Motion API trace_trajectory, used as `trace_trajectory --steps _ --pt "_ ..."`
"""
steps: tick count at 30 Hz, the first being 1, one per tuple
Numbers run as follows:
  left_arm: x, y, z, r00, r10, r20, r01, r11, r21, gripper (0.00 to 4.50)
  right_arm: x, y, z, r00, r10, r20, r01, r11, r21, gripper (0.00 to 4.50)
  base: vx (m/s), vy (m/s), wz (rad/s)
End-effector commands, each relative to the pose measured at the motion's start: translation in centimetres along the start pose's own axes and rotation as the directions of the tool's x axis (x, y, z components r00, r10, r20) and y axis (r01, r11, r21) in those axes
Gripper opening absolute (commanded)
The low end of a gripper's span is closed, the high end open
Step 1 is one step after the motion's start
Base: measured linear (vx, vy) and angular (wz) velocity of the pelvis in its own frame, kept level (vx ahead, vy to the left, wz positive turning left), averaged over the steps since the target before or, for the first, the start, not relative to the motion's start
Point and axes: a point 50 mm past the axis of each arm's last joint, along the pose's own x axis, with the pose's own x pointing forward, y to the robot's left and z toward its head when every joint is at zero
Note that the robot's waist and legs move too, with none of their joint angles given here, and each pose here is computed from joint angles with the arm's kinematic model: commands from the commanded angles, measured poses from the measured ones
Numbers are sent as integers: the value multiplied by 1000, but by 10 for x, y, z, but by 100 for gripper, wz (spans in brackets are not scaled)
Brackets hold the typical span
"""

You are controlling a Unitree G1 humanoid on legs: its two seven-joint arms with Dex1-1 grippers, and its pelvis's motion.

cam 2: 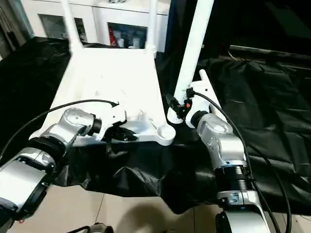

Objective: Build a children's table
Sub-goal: Insert table leg to table base

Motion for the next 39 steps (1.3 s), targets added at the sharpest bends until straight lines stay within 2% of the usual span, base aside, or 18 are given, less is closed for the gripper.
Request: trace_trajectory --steps 1,8,10,14,17,19,23,29,33,39 --pt "0 -1 -2 999 -28 -30 28 1000 -2 0 -2 3 1 999 34 -8 -34 999 -29 190 0 0 0" --pt "-5 -2 -9 999 -20 -32 19 999 -51 0 -10 16 -4 979 198 -41 -198 980 11 190 0 0 0" --pt "-10 -3 -13 999 -31 -23 29 997 -78 0 -18 20 -9 958 280 -59 -279 960 23 190 0 0 0" --pt "-13 -5 -19 1000 -11 -13 10 994 -105 0 -21 18 -13 956 286 -64 -285 958 30 190 0 0 0" --pt "-22 -14 -36 998 -7 -65 -1 993 -120 0 -22 17 -16 956 285 -75 -283 959 36 190 0 0 0" --pt "-24 -16 -38 997 -5 -73 -4 992 -123 0 -22 18 -16 955 285 -75 -284 958 36 190 0 0 0" --pt "-43 -20 -48 983 101 -152 -120 986 -119 0 -19 19 -13 958 282 -57 -280 959 41 190 0 0 0" --pt "-47 -27 -42 978 148 -148 -166 979 -119 0 -16 22 -11 957 287 -42 -285 957 44 190 0 0 0" --pt "-33 -37 -18 993 117 5 -117 992 -57 0 -11 25 -8 952 304 -28 -302 952 53 190 0 0 0" --pt "-21 -43 -7 994 69 80 -66 997 -43 0 -4 29 -13 944 325 -62 -322 946 43 190 0 0 0"
